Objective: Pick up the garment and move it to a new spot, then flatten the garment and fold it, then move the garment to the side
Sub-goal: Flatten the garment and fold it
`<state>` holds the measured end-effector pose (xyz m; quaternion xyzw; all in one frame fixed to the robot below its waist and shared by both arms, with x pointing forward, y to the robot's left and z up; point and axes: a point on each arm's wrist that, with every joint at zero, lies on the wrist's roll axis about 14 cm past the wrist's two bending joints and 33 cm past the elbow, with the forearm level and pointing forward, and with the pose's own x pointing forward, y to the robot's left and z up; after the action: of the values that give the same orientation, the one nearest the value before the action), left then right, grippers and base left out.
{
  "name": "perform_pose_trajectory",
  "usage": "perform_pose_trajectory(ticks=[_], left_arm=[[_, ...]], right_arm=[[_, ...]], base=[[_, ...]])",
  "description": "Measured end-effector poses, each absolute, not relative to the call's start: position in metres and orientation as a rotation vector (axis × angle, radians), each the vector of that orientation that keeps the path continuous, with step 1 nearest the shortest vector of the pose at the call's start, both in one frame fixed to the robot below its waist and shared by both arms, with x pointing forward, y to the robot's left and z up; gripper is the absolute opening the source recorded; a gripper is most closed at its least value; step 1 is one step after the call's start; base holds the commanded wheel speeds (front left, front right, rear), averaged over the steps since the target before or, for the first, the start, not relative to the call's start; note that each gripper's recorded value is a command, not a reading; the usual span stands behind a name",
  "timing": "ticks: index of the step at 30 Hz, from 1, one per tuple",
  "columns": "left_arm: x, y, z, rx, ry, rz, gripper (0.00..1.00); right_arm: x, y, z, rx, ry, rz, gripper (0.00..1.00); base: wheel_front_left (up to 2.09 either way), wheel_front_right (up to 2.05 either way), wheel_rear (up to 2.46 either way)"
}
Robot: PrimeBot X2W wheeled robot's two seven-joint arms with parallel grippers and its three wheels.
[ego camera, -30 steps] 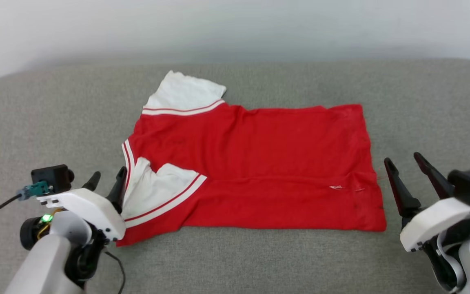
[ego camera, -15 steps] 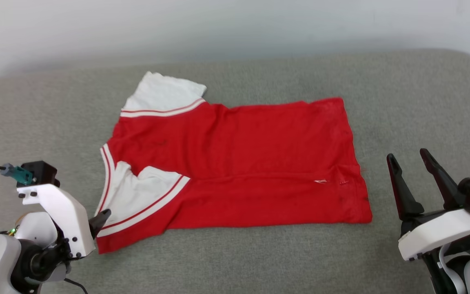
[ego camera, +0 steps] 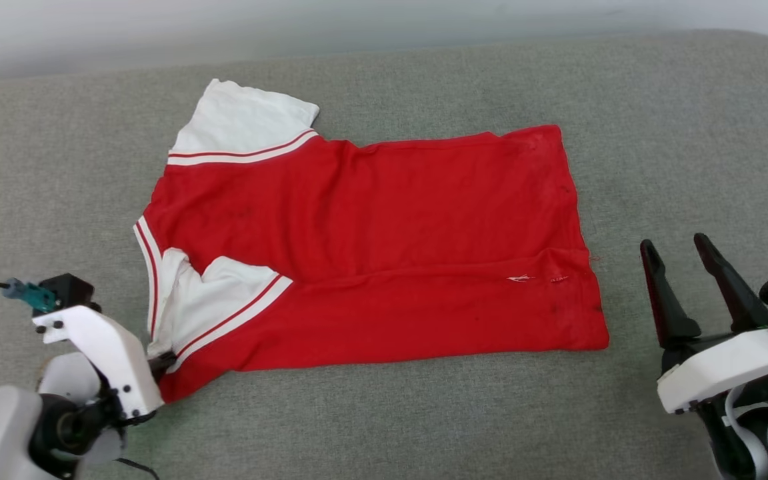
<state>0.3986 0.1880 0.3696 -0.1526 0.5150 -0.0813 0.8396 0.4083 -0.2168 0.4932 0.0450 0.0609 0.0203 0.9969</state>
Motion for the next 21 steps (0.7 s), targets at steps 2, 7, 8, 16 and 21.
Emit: perform_pose_trajectory(ticks=[2, 7, 8, 16, 21], left_arm=[[0.399, 0.186, 0.372, -0.323, 1.056, -0.174, 0.00], [0.408, 0.192, 0.392, -0.311, 0.920, -0.177, 0.00], [0.410, 0.194, 0.398, -0.297, 0.891, -0.175, 0.00], [0.426, 0.191, 0.436, -0.236, 0.743, -0.201, 0.00], [0.429, 0.187, 0.429, -0.220, 0.758, -0.210, 0.00]], right_arm=[[0.407, -0.220, 0.491, 0.102, 0.151, 0.038, 1.00], [0.400, -0.228, 0.464, 0.160, 0.352, 0.036, 1.00], [0.397, -0.230, 0.455, 0.159, 0.422, 0.039, 1.00], [0.391, -0.219, 0.411, 0.167, 0.809, 0.124, 1.00], [0.405, -0.183, 0.381, 0.183, 0.944, 0.221, 1.00]], base=[[0.00, 0.00, 0.00], [0.00, 0.00, 0.00], [0.00, 0.00, 0.00], [0.00, 0.00, 0.00], [0.00, 0.00, 0.00]])
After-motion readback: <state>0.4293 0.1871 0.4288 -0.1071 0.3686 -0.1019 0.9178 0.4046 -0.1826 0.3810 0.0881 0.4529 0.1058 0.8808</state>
